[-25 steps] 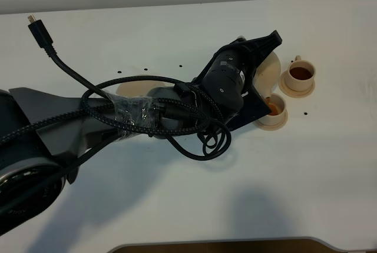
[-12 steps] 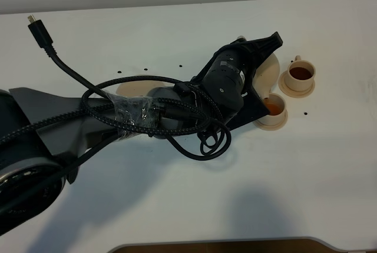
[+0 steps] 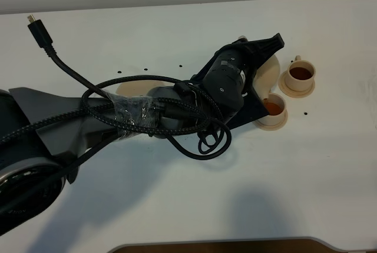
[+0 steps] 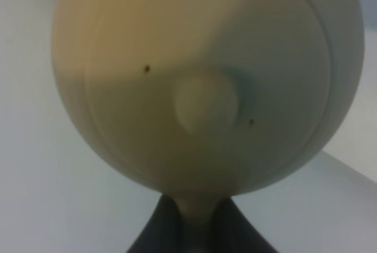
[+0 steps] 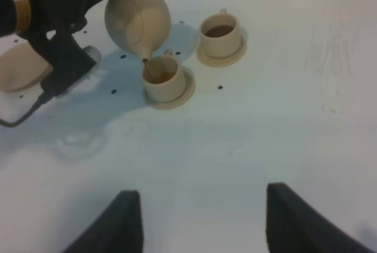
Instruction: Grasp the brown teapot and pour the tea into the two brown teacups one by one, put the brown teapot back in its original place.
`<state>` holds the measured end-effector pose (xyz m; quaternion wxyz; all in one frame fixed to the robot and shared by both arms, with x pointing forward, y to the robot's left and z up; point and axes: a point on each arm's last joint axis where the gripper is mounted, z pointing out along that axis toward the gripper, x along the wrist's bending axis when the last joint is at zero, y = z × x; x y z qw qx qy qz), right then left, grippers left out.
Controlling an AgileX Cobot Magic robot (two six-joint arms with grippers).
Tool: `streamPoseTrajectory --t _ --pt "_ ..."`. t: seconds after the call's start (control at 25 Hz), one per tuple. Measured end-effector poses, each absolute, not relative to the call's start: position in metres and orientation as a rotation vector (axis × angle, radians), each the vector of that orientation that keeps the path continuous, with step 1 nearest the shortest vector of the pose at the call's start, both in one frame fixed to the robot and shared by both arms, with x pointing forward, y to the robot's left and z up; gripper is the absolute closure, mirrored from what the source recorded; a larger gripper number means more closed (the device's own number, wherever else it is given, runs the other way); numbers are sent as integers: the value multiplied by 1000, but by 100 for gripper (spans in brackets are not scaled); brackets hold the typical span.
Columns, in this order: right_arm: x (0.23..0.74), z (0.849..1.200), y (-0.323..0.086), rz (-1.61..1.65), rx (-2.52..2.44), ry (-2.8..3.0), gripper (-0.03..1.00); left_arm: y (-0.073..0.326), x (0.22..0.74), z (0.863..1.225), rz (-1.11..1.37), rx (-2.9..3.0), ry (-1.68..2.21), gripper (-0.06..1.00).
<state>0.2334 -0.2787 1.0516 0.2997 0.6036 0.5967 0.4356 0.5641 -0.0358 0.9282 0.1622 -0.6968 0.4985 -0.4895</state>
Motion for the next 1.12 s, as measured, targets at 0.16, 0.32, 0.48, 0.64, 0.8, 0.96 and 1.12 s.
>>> streamPoseTrajectory --t 0.16,0.32,0.48,0.64,0.8,0.96,1.12 --pt "233 1052 -279 1157 1603 1584 49 -37 564 928 -1396 -1985 1443 80" --pt "233 1052 -279 1157 1603 1584 49 -37 564 928 -1395 -1979 1449 80" --pt "233 1052 -279 1157 1603 1584 49 -38 564 930 -1402 -1977 1449 80" --pt "233 1052 -279 1157 1603 1584 49 -39 565 930 -1400 -1963 1460 80" --pt "233 1052 -279 1157 1603 1584 49 -40 565 933 -1405 -1949 1466 80" --pt "233 1052 -279 1157 1603 1584 49 -42 565 933 -1410 -1948 1481 80" --pt "233 1052 -279 1157 1603 1584 49 -42 565 934 -1406 -1935 1500 80"
